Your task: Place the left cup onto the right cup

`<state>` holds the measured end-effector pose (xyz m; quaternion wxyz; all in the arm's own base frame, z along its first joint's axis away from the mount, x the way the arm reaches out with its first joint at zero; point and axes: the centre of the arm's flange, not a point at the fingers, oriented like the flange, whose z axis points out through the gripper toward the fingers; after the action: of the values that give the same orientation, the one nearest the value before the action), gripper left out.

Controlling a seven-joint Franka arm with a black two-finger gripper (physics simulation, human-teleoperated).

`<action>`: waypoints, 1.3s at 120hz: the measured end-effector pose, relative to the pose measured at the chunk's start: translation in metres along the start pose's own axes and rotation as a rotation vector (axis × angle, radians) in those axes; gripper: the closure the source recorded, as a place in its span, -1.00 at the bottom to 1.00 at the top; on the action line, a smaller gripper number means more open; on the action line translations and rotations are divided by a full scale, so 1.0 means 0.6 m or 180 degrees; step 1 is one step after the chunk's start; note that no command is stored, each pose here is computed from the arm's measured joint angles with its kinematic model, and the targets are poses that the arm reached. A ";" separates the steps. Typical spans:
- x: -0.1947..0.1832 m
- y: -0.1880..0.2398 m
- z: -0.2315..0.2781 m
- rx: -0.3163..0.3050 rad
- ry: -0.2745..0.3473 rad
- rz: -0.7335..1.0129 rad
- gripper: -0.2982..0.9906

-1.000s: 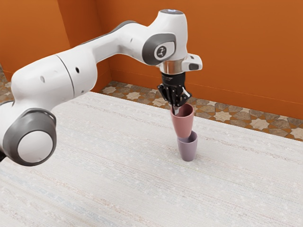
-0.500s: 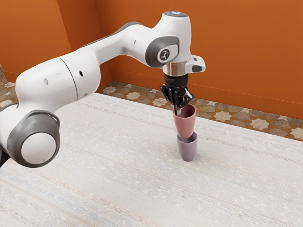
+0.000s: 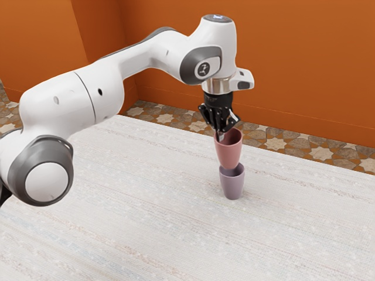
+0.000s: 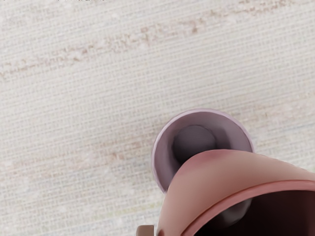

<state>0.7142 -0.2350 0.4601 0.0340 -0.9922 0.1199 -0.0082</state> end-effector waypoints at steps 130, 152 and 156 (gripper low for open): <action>0.022 0.003 0.063 0.0107 0.0045 0.0023 0.47; 0.022 0.006 0.061 0.0077 0.0052 0.0027 -0.03; 0.022 0.006 0.062 0.0074 0.0051 0.0028 -0.11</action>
<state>0.7270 -0.2393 0.4231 0.0445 -0.9911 0.1244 -0.0174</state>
